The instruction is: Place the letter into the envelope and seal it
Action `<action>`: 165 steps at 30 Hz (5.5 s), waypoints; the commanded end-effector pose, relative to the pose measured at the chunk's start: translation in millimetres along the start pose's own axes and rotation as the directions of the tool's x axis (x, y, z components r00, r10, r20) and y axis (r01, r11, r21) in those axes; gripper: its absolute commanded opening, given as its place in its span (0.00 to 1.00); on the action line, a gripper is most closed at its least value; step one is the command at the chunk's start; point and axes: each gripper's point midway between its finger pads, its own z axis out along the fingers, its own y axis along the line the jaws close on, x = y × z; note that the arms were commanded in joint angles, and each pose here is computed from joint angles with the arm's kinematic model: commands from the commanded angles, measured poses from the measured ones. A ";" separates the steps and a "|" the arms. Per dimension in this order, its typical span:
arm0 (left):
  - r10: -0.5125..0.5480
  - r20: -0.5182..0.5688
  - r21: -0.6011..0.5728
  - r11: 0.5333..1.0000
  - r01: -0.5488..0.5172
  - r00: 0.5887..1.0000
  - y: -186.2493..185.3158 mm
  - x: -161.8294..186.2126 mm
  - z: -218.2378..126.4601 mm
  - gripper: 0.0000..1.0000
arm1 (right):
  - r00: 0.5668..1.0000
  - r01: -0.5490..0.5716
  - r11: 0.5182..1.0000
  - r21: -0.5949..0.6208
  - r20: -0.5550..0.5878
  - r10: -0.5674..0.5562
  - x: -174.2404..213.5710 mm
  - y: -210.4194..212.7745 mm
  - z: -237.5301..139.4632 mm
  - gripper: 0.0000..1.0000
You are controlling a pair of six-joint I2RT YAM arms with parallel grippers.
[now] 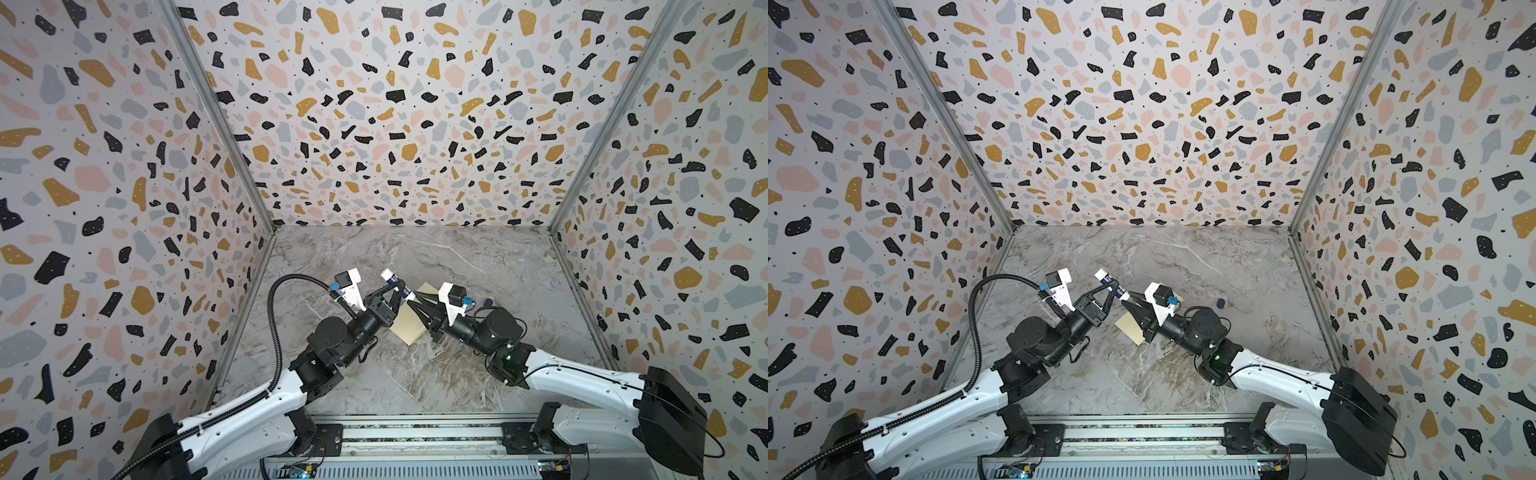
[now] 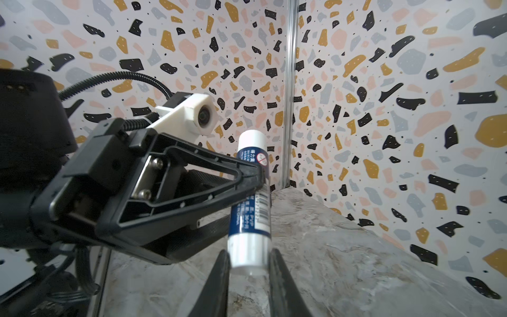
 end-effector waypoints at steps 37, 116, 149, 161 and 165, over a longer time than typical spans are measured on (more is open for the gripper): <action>0.048 0.015 0.073 0.996 -0.049 0.999 -21.3 -7.0 2.0 0.00 | 0.880 0.459 0.831 0.315 -0.033 -0.473 -32.0 2.1 -20.6 0.65; 0.122 0.011 0.129 0.984 -0.122 0.992 -31.0 -4.1 0.7 0.00 | 0.989 0.137 0.989 0.064 0.041 -0.140 -50.2 0.5 -29.1 0.65; 0.110 0.000 0.133 0.985 -0.109 0.994 -32.7 -2.7 4.2 0.00 | 0.862 0.486 0.799 0.354 -0.044 -0.505 -37.9 4.9 -11.9 0.40; 0.105 -0.002 0.135 0.985 -0.104 0.994 -32.8 -2.4 3.1 0.00 | 0.870 0.482 0.811 0.331 -0.072 -0.487 -27.1 5.5 -4.8 0.26; 0.112 -0.003 0.137 0.984 -0.110 0.994 -32.1 -1.4 2.0 0.00 | 0.883 0.460 0.827 0.324 -0.065 -0.465 -26.8 6.4 -4.2 0.14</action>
